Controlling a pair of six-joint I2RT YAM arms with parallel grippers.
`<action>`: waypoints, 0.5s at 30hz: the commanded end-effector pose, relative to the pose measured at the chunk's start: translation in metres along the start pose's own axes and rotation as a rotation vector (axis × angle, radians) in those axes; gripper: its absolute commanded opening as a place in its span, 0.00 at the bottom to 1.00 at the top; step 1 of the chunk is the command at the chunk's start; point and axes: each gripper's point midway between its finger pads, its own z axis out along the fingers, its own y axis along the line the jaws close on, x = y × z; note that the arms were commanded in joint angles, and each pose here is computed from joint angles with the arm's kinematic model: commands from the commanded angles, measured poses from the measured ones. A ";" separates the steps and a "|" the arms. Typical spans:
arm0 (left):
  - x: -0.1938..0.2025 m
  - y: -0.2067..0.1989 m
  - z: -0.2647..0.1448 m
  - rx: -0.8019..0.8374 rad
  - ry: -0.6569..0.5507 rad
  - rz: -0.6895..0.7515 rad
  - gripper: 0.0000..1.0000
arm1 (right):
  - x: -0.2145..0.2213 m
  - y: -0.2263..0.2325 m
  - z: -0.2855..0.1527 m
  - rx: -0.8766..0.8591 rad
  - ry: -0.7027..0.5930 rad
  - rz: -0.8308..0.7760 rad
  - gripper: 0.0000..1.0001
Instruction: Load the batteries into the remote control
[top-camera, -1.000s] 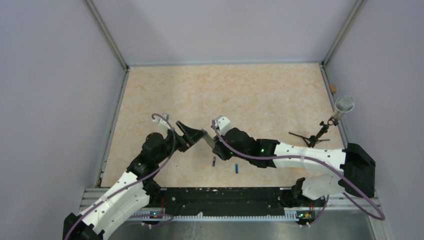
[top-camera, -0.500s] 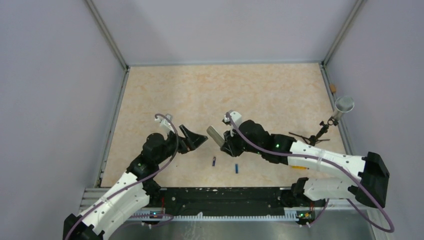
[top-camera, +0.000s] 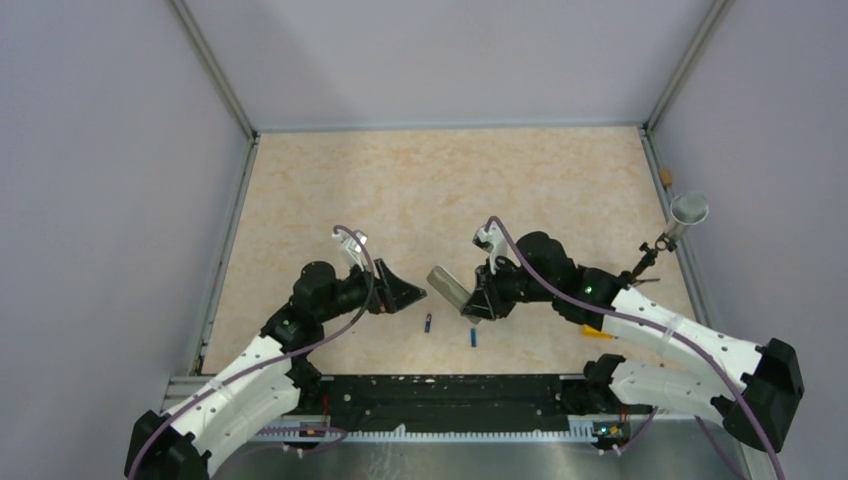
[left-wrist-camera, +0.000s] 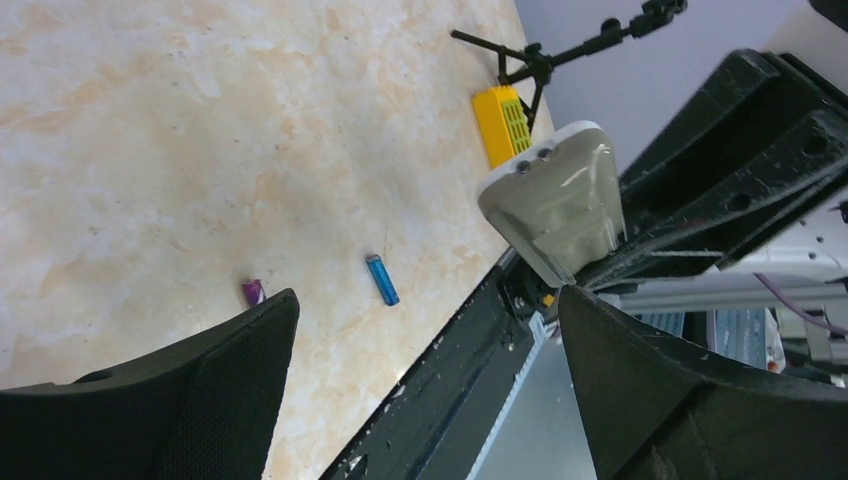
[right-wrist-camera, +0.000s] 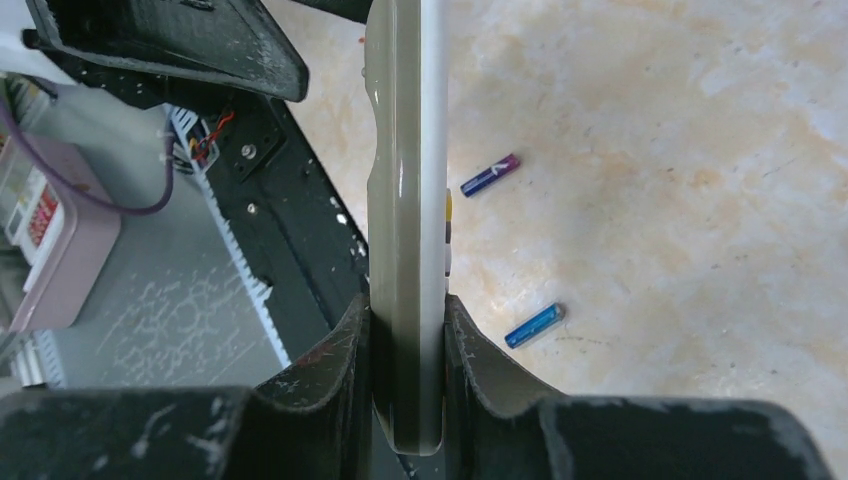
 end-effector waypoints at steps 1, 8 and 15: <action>-0.004 -0.034 -0.003 0.152 0.035 0.105 0.99 | 0.008 0.022 -0.010 -0.177 0.020 0.055 0.00; 0.008 -0.060 -0.013 0.292 0.136 0.177 0.99 | 0.013 0.049 -0.019 -0.367 0.034 0.073 0.00; 0.025 -0.078 -0.022 0.432 0.253 0.190 0.99 | 0.012 0.068 -0.018 -0.515 0.036 0.090 0.00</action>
